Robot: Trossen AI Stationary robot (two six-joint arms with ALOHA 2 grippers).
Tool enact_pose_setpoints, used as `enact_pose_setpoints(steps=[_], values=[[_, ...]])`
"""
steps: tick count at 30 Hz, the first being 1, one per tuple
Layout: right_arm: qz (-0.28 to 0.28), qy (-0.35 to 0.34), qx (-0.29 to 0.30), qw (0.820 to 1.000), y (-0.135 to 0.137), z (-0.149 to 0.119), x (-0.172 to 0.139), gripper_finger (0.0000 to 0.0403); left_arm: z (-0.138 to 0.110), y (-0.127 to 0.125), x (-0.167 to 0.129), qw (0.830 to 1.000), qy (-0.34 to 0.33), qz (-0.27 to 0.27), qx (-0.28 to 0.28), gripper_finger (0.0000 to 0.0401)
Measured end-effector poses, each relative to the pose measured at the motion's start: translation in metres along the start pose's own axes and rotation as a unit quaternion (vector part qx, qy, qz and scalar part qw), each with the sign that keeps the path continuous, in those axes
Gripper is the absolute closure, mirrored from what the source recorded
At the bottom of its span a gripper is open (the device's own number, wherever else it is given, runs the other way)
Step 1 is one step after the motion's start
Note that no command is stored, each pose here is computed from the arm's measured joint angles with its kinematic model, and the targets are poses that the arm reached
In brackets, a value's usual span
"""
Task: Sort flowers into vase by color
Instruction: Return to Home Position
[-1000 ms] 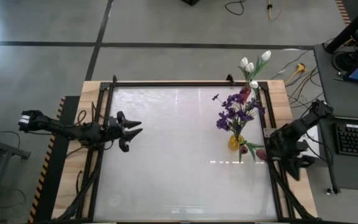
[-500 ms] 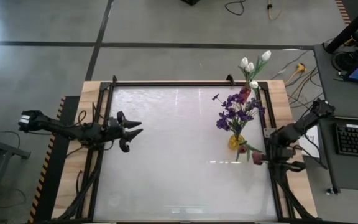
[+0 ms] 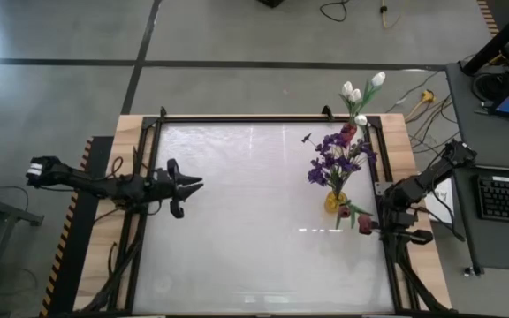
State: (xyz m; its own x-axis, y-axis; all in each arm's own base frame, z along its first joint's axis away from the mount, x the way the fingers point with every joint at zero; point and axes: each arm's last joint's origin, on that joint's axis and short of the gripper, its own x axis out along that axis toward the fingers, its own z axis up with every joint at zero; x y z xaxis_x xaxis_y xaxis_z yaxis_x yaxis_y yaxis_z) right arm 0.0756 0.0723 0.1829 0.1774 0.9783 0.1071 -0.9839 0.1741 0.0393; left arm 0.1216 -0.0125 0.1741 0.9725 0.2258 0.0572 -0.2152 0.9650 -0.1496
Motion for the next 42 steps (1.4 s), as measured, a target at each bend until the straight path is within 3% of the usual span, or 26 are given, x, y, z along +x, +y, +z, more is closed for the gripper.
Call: enact_pose_setpoints(steps=[5, 13, 20, 24, 27, 29, 30, 42], values=[[0.000, 0.000, -0.033, 0.999, 0.000, 0.000, 0.000, 0.0390, -0.003, 0.000, 0.000, 1.000, 0.013, 0.004, 0.006, 0.0394], [0.000, 0.000, -0.027, 1.000, 0.000, 0.000, 0.000, 0.0390, -0.003, 0.003, 0.000, 0.999, 0.010, 0.051, 0.005, 0.0377], [0.000, 0.000, -0.027, 1.000, 0.000, 0.000, 0.000, 0.0390, -0.005, 0.004, 0.000, 0.997, 0.020, 0.054, 0.044, 0.0376], [0.000, 0.000, -0.027, 1.000, 0.000, 0.000, 0.000, 0.0390, -0.005, 0.003, 0.000, 0.998, 0.021, 0.051, -0.006, 0.0376], [0.000, 0.000, -0.027, 1.000, 0.000, 0.000, 0.000, 0.0390, -0.005, 0.000, 0.000, 0.998, 0.035, 0.004, -0.049, 0.0376], [0.000, 0.000, -0.027, 1.000, 0.000, 0.000, 0.000, 0.0390, -0.004, -0.004, 0.001, 0.996, 0.051, -0.065, -0.029, 0.0376], [0.000, 0.000, -0.027, 1.000, 0.000, 0.000, 0.000, 0.0390, -0.004, -0.004, 0.000, 0.996, 0.051, -0.073, -0.022, 0.0376], [0.000, 0.000, -0.028, 1.000, 0.000, 0.000, 0.000, 0.0390, -0.012, 0.000, -0.005, 0.995, 0.078, -0.061, -0.024, 0.0376]])
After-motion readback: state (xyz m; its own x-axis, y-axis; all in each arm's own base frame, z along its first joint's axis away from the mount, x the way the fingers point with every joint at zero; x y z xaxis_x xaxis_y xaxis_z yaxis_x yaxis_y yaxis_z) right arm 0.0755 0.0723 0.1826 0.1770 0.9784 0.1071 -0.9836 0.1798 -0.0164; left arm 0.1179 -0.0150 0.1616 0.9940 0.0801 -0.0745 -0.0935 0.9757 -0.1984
